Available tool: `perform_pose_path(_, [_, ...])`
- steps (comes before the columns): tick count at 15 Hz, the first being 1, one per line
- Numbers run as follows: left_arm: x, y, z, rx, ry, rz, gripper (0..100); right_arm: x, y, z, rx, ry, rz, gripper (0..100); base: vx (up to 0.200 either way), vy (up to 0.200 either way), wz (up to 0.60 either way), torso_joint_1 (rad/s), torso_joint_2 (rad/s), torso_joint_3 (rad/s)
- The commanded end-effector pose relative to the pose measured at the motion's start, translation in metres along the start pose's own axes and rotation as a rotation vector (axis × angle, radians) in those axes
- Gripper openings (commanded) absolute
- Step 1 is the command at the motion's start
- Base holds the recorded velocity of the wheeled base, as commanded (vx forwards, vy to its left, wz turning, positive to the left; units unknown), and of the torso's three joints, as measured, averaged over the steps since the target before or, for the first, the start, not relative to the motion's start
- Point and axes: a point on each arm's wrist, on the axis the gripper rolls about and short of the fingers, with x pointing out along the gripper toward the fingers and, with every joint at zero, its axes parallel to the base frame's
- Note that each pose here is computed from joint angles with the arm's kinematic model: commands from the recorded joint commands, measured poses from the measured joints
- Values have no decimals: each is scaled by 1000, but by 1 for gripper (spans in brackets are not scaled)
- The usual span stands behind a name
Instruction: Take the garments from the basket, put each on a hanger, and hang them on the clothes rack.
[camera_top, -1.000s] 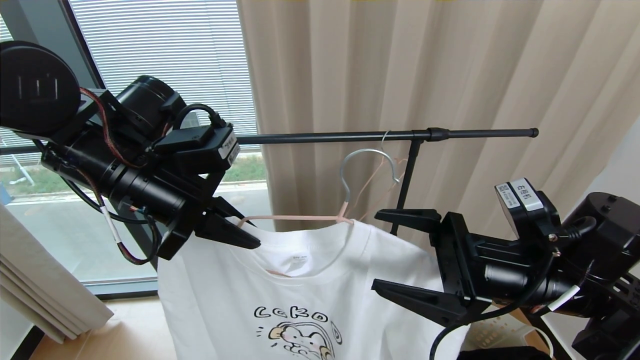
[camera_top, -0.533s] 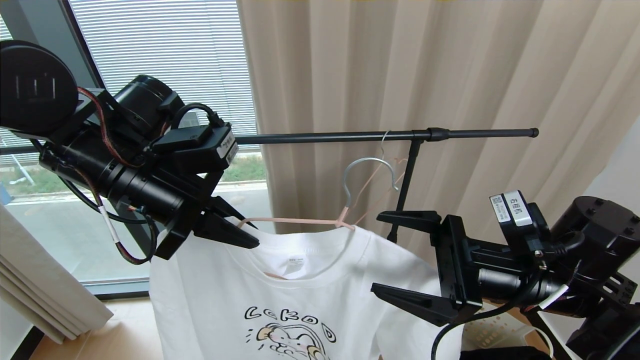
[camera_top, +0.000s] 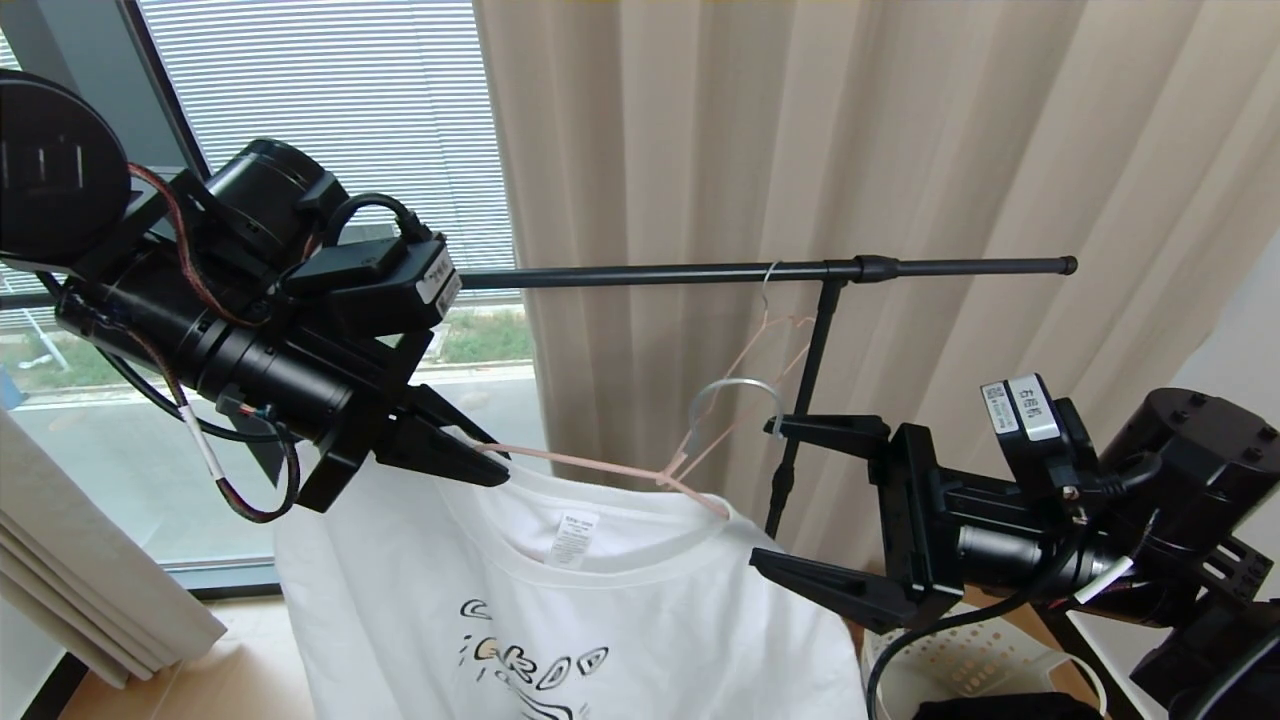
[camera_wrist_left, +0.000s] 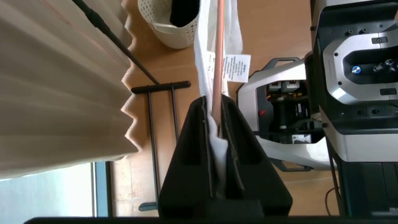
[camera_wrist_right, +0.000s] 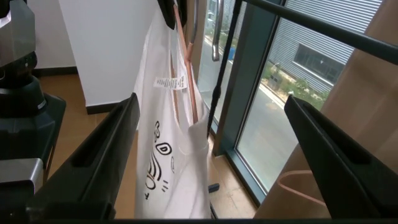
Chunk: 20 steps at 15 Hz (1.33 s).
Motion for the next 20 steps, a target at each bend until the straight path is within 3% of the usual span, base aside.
perform_pose_path(1, [-3, 0, 0, 1, -1, 9, 0, 0, -1, -1, 1, 3, 0, 100, 0, 0, 0, 0, 0, 0])
perform_pose_path(8, [-11, -1, -1, -1, -2, 40, 0, 1, -5, -8, 16, 19, -8, 100, 0, 0, 0, 0, 0, 0])
perform_pose_path(20, [-48, -6, -4, -19, -8, 180, 0, 2, -10, -12, 23, 26, -21, 100, 0, 0, 0, 0, 0, 0])
